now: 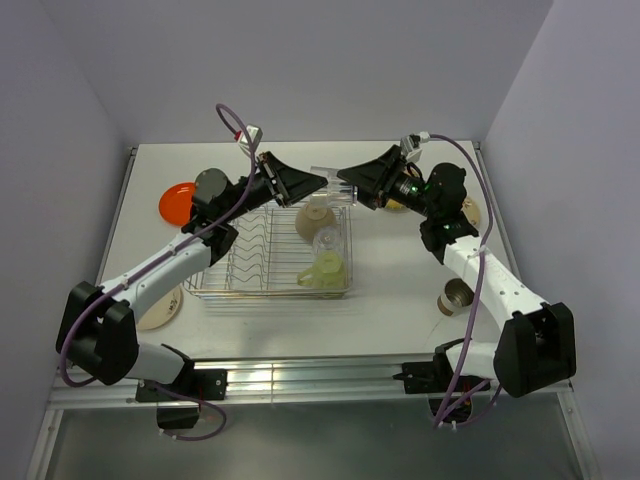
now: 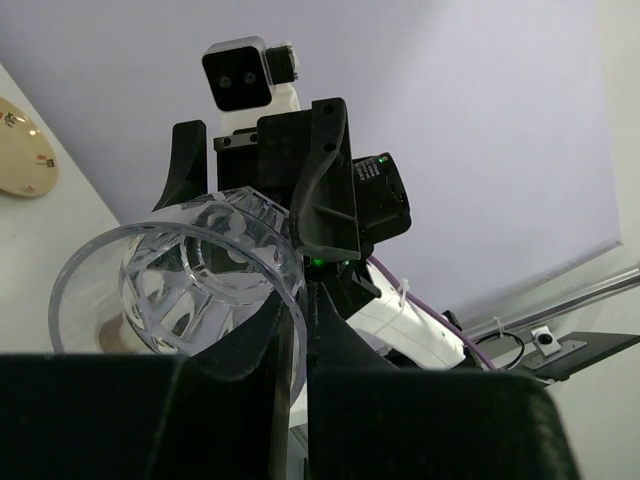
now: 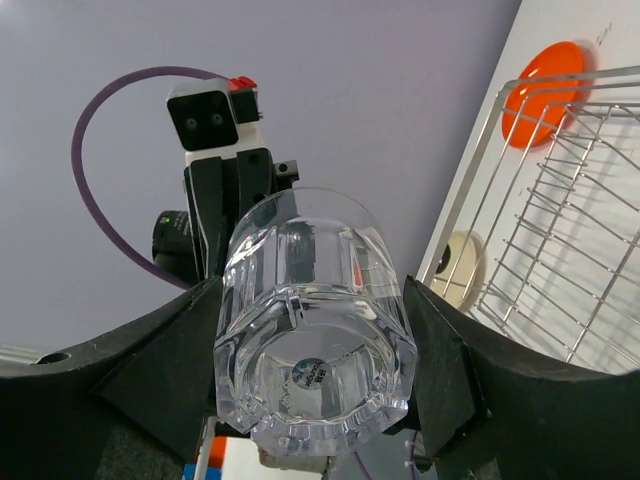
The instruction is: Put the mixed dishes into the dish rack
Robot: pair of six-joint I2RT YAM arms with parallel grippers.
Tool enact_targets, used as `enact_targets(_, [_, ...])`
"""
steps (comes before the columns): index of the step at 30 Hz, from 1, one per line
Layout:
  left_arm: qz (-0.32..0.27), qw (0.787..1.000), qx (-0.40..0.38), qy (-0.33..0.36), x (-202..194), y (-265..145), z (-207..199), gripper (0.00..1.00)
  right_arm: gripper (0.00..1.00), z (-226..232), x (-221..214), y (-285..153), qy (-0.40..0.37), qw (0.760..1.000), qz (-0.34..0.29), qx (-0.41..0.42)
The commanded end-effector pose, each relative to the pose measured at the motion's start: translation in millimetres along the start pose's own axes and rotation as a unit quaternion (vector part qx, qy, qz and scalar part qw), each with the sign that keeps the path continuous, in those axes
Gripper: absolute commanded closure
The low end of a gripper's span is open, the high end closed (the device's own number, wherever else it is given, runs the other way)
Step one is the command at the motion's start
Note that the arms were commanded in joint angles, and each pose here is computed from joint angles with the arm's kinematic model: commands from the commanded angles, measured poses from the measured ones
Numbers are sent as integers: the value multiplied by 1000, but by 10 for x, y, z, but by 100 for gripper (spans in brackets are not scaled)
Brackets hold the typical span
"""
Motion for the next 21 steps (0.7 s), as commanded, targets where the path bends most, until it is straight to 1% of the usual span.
enact_targets(1, [-6, 1000, -12, 27, -13, -35, -64, 87, 95, 195, -87, 4, -50, 997, 26, 51])
enact_targets(2, [-6, 999, -13, 30, -11, -37, -81, 83, 99, 200, -91, 4, -56, 997, 29, 53])
enact_targets(3, [-4, 1000, -6, 28, -22, -45, -66, 70, 100, 225, -85, 9, -63, 996, 30, 56])
enact_targets(5, [-5, 999, -2, 39, -24, -70, -86, 59, 100, 226, -67, 20, -82, 994, 35, 57])
enact_targets(6, [-7, 999, 8, 43, -23, -88, -66, 48, 100, 248, -49, 35, -92, 993, 37, 61])
enact_targets(7, [-6, 999, 14, 46, -30, -106, -59, 44, 100, 255, -33, 46, -101, 992, 37, 62])
enact_targets(8, [-10, 998, 15, 55, -18, -138, -105, 41, 100, 250, -12, 49, -123, 990, 38, 64])
enact_targets(9, [-8, 997, 37, 62, -17, -178, -53, 37, 100, 263, 14, 68, -133, 988, 43, 65])
enact_targets(10, [-7, 996, 50, 67, -13, -206, -41, 34, 100, 249, 31, 82, -139, 987, 45, 60])
enact_targets(11, [-12, 995, 58, 81, 18, -268, -109, 33, 100, 237, 61, 95, -164, 984, 45, 59])
enact_targets(12, [0, 991, 98, 95, 19, -339, -30, 30, 100, 251, 99, 127, -177, 981, 48, 56])
enact_targets(13, [-8, 986, 129, 108, 64, -386, -13, 29, 100, 216, 116, 141, -181, 981, 50, 41])
enact_targets(14, [-15, 980, 152, 130, 112, -476, -81, 27, 100, 192, 138, 158, -212, 975, 52, 36])
enact_targets(15, [-14, 967, 187, 175, 163, -559, -54, 23, 100, 224, 168, 194, -227, 972, 53, 34])
enact_targets(16, [-14, 950, 257, 175, 192, -672, -23, 20, 100, 178, 186, 210, -227, 972, 54, 16])
enact_targets(17, [-23, 940, 275, 199, 230, -774, -116, 19, 100, 214, 221, 234, -258, 965, 52, 16])
enact_targets(18, [-25, 926, 297, 233, 286, -857, -156, 16, 100, 180, 230, 279, -264, 963, 55, 8])
enact_targets(19, [-26, 906, 349, 238, 284, -983, -107, 15, 100, 103, 248, 307, -285, 957, 58, -12])
enact_targets(20, [-32, 894, 367, 253, 295, -1082, -170, 14, 100, 171, 266, 351, -307, 950, 58, -14])
enact_targets(21, [-32, 880, 388, 272, 310, -1164, -182, 13, 100, 64, 202, 418, -304, 949, 78, -40])
Point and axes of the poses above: each gripper's point midway between its finger pads, its own y axis out along the fingers, its own z axis along the line the jaws close on, x = y × z, the point moved 8 cm from there along -y, back along the fingers, and after that the axes turned 11 degrees about y, right-handed, at the moved point
